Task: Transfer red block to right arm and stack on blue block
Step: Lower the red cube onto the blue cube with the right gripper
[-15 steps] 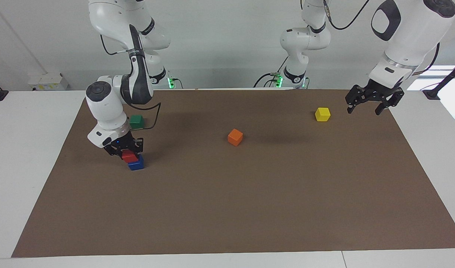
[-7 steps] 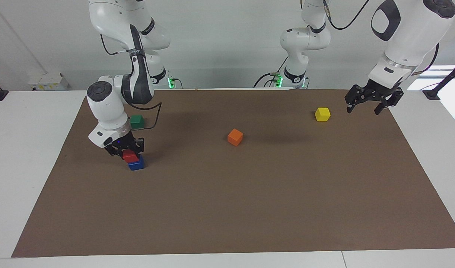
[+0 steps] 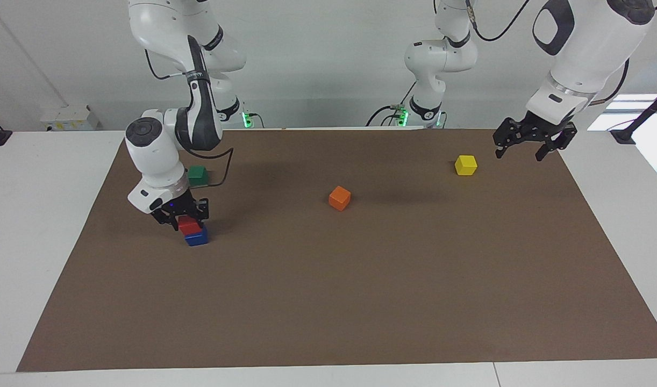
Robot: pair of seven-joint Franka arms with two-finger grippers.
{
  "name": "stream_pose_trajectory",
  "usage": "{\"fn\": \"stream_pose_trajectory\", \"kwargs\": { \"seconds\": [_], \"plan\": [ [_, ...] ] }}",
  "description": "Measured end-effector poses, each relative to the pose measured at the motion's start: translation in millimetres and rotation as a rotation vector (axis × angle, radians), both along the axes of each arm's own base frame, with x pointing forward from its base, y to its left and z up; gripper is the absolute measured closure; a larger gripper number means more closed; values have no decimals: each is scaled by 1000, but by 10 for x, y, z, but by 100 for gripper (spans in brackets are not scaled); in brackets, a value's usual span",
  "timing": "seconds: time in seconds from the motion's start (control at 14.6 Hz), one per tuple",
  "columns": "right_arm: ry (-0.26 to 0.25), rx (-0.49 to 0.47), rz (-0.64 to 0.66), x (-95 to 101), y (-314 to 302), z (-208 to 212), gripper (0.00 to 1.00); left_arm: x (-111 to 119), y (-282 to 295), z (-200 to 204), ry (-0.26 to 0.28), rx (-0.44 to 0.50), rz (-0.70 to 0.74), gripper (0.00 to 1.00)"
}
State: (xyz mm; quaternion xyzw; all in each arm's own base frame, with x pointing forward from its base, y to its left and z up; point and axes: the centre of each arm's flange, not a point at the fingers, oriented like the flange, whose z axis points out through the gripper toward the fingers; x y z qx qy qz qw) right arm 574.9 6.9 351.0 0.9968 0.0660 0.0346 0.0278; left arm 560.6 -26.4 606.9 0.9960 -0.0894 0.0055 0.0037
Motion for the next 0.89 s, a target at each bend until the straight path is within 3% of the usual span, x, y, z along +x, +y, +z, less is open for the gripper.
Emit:
{"fn": "stream_pose_trajectory", "kwargs": {
  "seconds": [0.14,0.55,0.89],
  "plan": [
    [0,0,0,0,0,0,0,-2,26,6,-1,0,5,0],
    [1,2,-3,8,-4,17,0,-4,46,9,-1,0,8,0],
    [51,61,-48,108,45,368,0,-18,102,25,1,0,18,0]
  ]
}}
